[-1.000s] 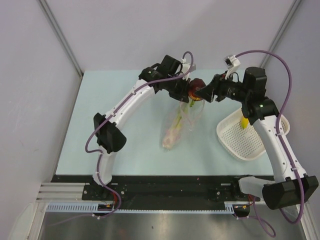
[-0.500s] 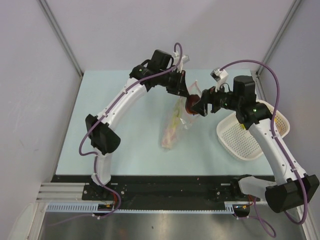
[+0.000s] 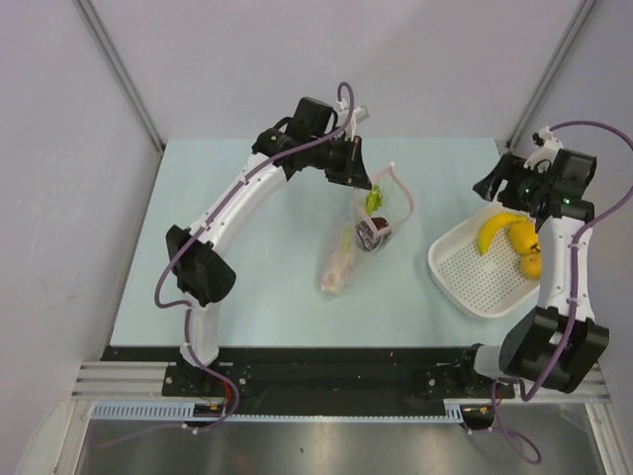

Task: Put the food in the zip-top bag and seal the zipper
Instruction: Place the fake fruit in the zipper food storage bag, then pick up the fake fruit from the bin.

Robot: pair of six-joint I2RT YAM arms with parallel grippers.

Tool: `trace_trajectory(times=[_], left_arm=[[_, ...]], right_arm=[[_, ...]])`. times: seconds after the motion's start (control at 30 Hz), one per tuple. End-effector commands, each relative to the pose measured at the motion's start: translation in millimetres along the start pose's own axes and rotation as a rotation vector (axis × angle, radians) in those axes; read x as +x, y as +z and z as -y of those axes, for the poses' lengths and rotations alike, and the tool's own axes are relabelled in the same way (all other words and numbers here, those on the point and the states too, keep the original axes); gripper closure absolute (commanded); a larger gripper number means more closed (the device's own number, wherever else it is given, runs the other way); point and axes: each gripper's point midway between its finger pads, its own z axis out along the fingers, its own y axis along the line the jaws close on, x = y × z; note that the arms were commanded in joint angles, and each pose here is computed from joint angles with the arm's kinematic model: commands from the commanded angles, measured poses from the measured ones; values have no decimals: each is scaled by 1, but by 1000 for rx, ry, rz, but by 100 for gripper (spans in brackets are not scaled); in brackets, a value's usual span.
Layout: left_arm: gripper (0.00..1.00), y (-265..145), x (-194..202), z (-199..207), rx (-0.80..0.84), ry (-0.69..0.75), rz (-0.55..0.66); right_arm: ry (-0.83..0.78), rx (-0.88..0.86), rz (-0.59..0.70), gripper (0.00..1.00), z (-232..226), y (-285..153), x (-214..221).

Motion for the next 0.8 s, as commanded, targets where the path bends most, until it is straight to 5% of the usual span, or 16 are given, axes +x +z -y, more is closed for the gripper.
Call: trace_trajectory(times=[0.0,0.37,0.77], left_arm=[[92,-27,-16,18,13,37,73],[93,-26,-19,-5,-32,7,78],[93,-23,-15,-23,-58,-25,63]], right_arm=[[48,247,-94,28,69,8,25],[124,513,-285,40,151,46,89],[182,453,-404,43,163,92,141]])
